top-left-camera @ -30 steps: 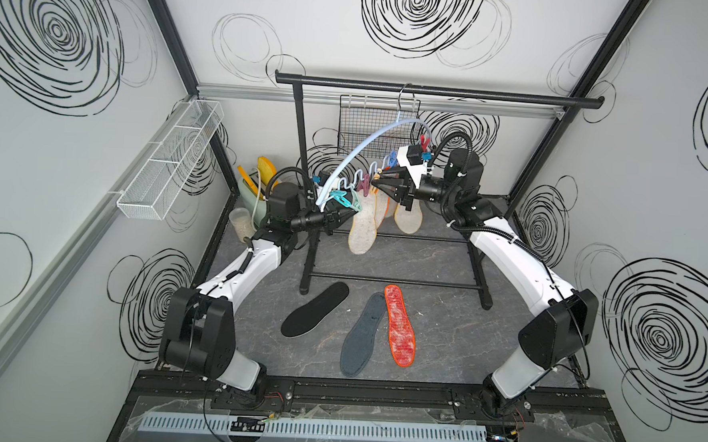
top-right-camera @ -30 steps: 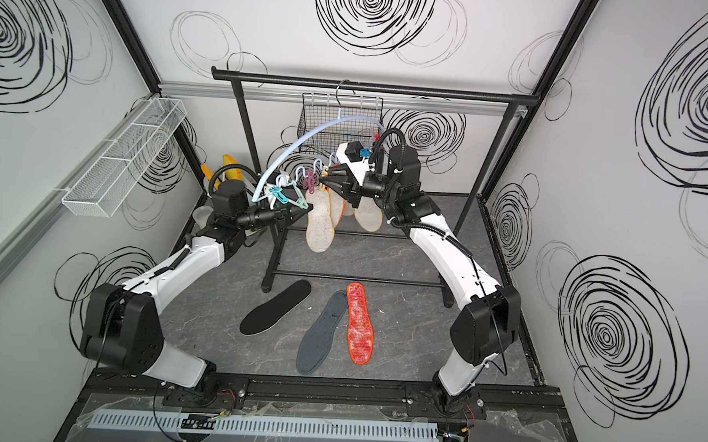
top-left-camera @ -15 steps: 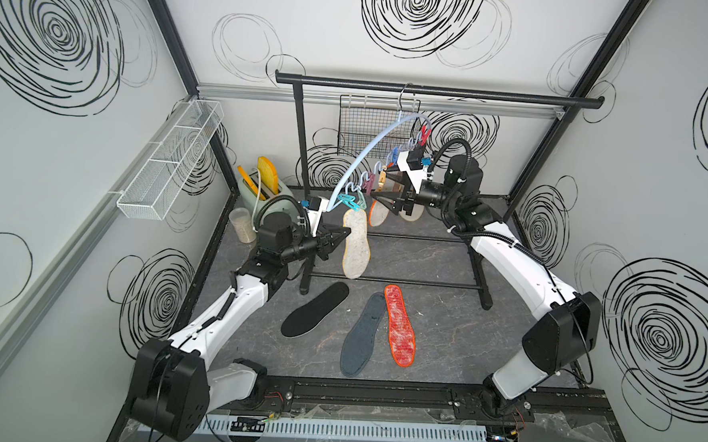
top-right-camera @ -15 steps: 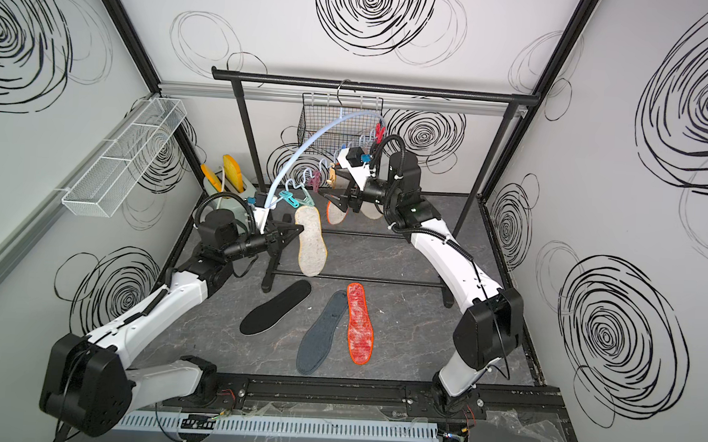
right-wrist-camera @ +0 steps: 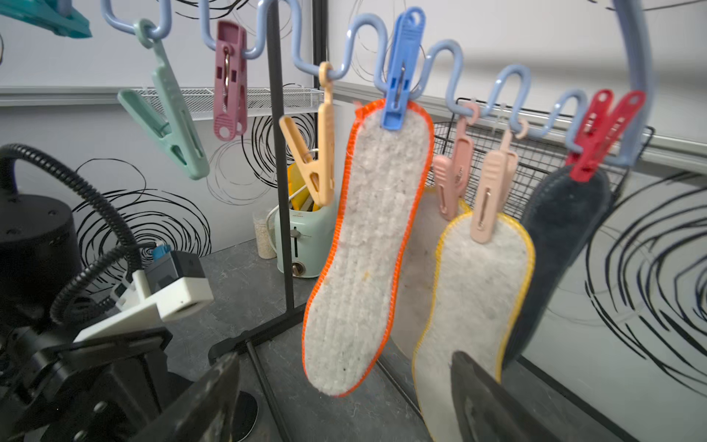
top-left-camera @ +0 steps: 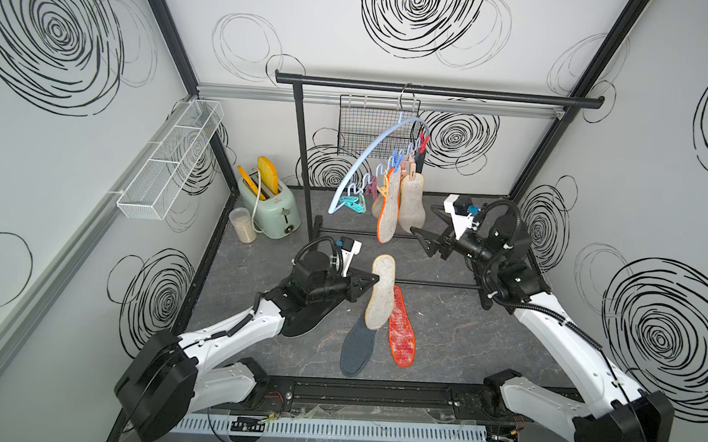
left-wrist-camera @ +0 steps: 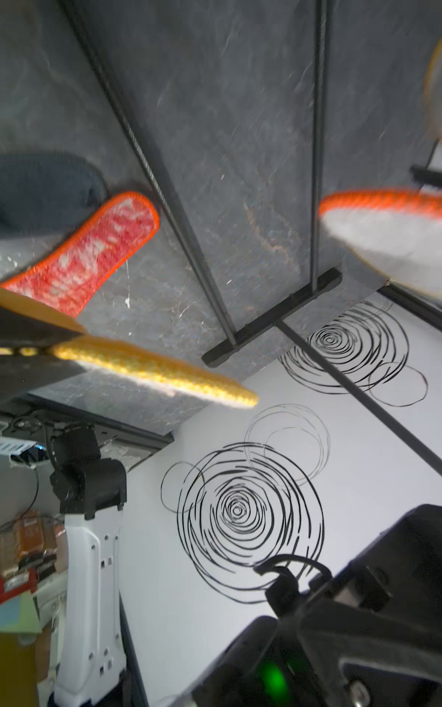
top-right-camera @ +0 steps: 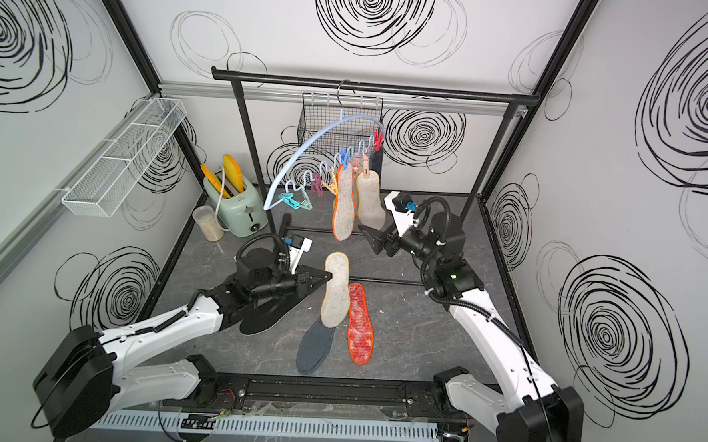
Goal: Take the shoe insoles off the hanger
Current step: Place the insole at the center of the board.
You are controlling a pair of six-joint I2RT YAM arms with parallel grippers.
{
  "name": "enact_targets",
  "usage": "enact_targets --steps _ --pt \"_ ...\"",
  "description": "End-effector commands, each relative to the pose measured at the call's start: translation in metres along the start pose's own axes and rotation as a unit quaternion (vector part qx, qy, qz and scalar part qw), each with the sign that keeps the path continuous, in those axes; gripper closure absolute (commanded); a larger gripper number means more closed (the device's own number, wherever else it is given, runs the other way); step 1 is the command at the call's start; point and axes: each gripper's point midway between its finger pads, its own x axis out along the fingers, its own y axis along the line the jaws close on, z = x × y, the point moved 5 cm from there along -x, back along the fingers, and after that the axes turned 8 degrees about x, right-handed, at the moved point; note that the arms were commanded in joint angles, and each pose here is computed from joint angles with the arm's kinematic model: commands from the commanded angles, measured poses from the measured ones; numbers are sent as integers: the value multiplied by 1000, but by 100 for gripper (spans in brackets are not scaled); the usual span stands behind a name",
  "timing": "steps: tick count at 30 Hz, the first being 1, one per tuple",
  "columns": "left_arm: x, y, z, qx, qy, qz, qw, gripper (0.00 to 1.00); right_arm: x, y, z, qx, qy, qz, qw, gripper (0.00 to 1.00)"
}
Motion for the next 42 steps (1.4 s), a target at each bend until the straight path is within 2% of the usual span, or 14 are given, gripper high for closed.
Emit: enact_targets --steps 1,5,13,17,20,24,27,36,40,41,42 --pt "25 -10 0 -73 -25 -20 997 100 -17 -26 -7 46 -13 -93 995 13" --pt "62 -25 -11 -90 -3 -32 995 100 -30 -33 -6 46 -28 -133 990 13" --pt "137 -39 -29 -156 32 -77 984 100 -35 -34 -10 22 -18 -148 989 13" --pt "145 -29 -30 -179 24 -69 981 100 -38 -36 -9 13 -22 -162 986 13" --pt "147 -30 -25 -204 10 -84 975 100 -37 -37 -9 12 -22 -162 986 13" --pt "151 -35 -23 -193 4 -66 979 100 -36 -37 -10 13 -20 -161 987 13" --pt "151 -21 -27 -198 -5 -45 979 100 -37 -36 -9 13 -22 -160 987 13" --pt "171 -42 -10 -237 -39 -84 967 99 -38 -37 -7 11 -23 -163 986 13" --pt "185 -33 -28 -241 -23 -61 968 98 -39 -36 -5 9 -24 -163 986 13" --pt "188 -29 -34 -243 -18 -56 968 93 -39 -36 -6 9 -24 -164 986 13" --pt "192 -24 -41 -248 -12 -51 967 93 -39 -36 -7 9 -24 -164 986 13"
